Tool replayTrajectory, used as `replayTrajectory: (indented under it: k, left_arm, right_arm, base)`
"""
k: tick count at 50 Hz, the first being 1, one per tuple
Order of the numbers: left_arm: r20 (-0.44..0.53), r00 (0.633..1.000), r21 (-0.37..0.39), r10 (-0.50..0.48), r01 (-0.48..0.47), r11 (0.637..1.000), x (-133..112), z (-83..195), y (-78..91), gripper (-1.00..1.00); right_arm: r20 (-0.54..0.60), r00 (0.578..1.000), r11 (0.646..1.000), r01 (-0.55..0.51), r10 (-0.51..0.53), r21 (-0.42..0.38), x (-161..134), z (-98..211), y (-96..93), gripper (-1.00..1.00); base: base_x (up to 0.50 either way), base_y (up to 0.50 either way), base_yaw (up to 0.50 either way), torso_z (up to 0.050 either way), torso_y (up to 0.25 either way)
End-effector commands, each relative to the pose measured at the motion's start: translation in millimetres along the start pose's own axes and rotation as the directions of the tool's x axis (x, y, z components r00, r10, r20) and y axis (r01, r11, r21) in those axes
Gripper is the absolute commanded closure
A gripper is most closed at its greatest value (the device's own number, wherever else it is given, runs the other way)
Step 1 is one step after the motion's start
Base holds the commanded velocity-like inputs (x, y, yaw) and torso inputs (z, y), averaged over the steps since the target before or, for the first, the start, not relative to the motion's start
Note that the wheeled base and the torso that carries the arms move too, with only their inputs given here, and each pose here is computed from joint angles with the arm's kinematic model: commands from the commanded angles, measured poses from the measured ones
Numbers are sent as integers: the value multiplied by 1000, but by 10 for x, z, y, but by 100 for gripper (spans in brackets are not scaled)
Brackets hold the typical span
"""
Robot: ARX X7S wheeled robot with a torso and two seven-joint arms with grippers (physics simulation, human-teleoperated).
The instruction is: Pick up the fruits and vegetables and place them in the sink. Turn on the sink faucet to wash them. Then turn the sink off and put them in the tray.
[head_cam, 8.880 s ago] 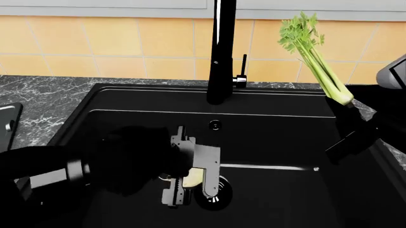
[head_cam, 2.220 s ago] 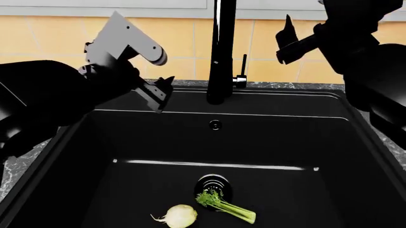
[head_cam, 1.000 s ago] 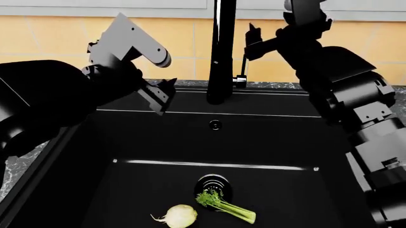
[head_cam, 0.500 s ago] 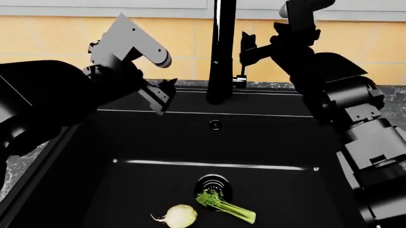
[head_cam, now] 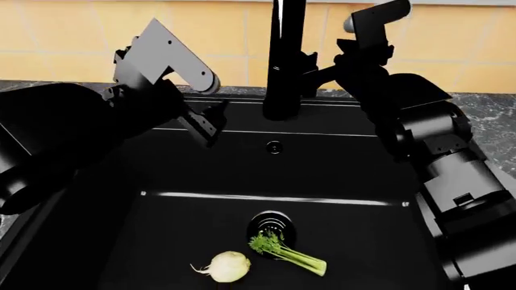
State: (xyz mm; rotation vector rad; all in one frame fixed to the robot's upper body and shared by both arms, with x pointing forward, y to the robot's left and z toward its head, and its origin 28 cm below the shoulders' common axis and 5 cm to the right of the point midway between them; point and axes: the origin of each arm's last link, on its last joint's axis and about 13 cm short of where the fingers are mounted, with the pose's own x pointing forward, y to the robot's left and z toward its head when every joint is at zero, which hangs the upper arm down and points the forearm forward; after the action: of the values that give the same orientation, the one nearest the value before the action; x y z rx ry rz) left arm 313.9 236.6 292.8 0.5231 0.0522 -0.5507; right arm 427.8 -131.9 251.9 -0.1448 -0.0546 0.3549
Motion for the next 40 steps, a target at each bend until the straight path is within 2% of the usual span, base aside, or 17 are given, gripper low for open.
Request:
replayTrajectory:
  k: [1, 22, 35, 40]
  left_arm:
    - [23, 1000, 18, -10, 9, 1000, -17, 9, -12, -100]
    - [27, 1000, 45, -4, 3, 999, -23, 1, -19, -100]
    - [37, 999, 11, -5, 5, 1000, -33, 4, -7, -100]
    - [44, 999, 8, -10, 10, 1000, -44, 13, -8, -100]
  right_arm:
    - [-3, 1000, 1000, 5, -5, -2, -12, -24, -12, -100]
    - [15, 997, 997, 81, -80, -11, -18, -15, -51, -100]
    - [125, 965, 973, 224, -229, 53, -7, 77, -140, -100]
    - [118, 960, 966, 250, -255, 61, -8, 78, -152, -100]
  base:
    - [0, 0, 0, 0, 0]
    - [0, 0, 0, 0, -153]
    - [0, 0, 0, 0, -6]
    - [0, 0, 0, 0, 0]
